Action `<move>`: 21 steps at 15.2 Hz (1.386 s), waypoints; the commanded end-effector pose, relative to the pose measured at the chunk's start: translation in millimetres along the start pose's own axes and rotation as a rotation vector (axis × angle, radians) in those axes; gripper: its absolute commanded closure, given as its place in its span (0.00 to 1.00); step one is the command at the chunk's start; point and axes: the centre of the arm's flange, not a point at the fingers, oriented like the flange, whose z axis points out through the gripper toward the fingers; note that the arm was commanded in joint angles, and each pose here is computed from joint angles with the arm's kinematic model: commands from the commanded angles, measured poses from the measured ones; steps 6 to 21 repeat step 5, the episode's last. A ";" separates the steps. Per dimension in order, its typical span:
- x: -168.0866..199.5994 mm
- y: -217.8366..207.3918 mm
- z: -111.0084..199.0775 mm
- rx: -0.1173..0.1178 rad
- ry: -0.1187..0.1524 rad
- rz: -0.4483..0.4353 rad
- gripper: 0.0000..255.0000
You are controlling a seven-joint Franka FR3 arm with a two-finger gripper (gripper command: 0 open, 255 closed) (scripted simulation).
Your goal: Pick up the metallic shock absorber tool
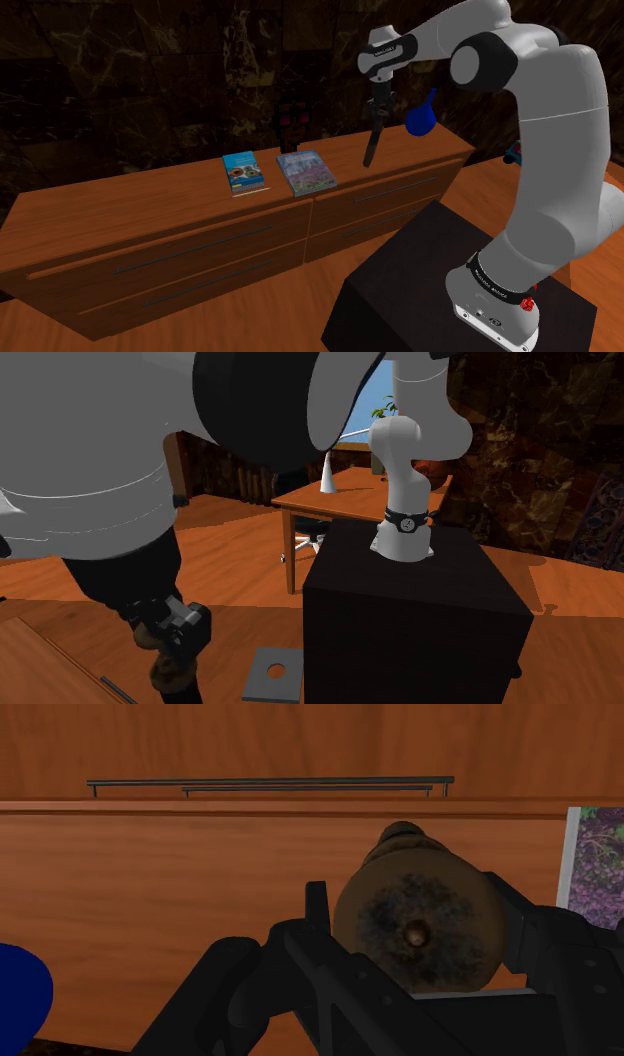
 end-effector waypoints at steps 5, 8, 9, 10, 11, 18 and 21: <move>-4.7 4.7 -22.5 0.000 0.000 0.000 1.00; -4.7 4.7 -22.5 0.000 0.000 0.000 1.00; -4.7 4.7 -22.5 0.000 0.000 0.000 1.00; -4.7 4.7 -22.5 0.000 0.000 0.000 1.00; -4.7 4.7 -22.5 0.000 0.000 0.000 1.00; -4.7 4.7 -22.5 0.000 0.000 0.000 1.00; -4.7 4.7 -22.5 0.000 0.000 0.000 1.00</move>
